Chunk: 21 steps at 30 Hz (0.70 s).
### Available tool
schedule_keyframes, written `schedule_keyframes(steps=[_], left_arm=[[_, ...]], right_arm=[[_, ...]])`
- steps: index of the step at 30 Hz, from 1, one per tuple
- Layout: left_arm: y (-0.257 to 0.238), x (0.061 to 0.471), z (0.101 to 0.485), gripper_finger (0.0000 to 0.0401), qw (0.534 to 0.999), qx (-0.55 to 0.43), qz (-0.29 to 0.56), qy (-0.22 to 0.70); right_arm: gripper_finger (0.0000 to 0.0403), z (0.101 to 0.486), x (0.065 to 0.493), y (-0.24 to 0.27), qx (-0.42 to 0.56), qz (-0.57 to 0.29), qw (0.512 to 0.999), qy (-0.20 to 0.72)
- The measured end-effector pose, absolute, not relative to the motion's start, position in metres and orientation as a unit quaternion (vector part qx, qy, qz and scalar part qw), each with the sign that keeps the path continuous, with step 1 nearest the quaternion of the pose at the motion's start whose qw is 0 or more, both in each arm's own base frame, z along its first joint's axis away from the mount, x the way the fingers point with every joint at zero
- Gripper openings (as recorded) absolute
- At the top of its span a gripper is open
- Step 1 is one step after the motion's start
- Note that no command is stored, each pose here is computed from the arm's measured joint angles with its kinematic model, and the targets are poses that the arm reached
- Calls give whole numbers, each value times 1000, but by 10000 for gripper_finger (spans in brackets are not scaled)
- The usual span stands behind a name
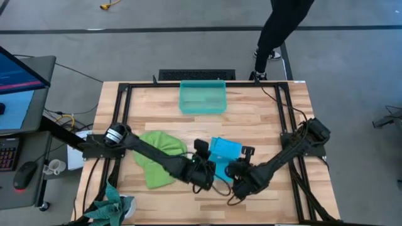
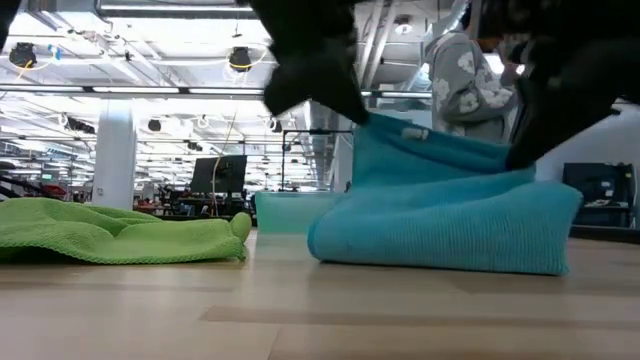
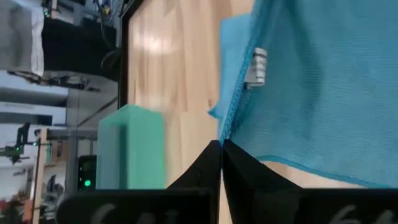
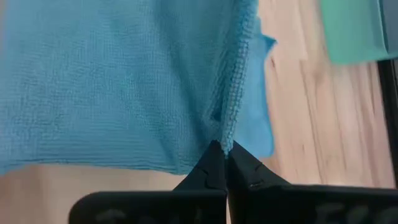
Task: Roll microfiber towels into tight, uniform cylinder then place into a basket
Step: Fold the blue microfiber cloth
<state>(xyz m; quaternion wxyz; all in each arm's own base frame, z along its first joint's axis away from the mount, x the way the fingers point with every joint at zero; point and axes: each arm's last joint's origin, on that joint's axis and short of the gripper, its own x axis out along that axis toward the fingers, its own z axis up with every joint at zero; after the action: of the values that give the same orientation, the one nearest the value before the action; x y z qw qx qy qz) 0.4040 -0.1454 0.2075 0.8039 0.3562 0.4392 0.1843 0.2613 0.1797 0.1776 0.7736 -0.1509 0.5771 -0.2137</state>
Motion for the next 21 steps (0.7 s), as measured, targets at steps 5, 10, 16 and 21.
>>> schedule_keyframes(steps=[5,10,16,21], left_arm=[[-127,412,202,0,806,349,190,438],[-114,416,197,0,813,324,170,452],[-111,417,197,0,815,318,168,455],[-110,417,197,1,812,319,166,459]], right_arm=[[15,166,261,162,-147,-240,756,591],[9,156,263,150,-135,-255,748,598],[15,156,265,148,-124,-254,749,599],[10,155,268,145,-119,-256,750,598]])
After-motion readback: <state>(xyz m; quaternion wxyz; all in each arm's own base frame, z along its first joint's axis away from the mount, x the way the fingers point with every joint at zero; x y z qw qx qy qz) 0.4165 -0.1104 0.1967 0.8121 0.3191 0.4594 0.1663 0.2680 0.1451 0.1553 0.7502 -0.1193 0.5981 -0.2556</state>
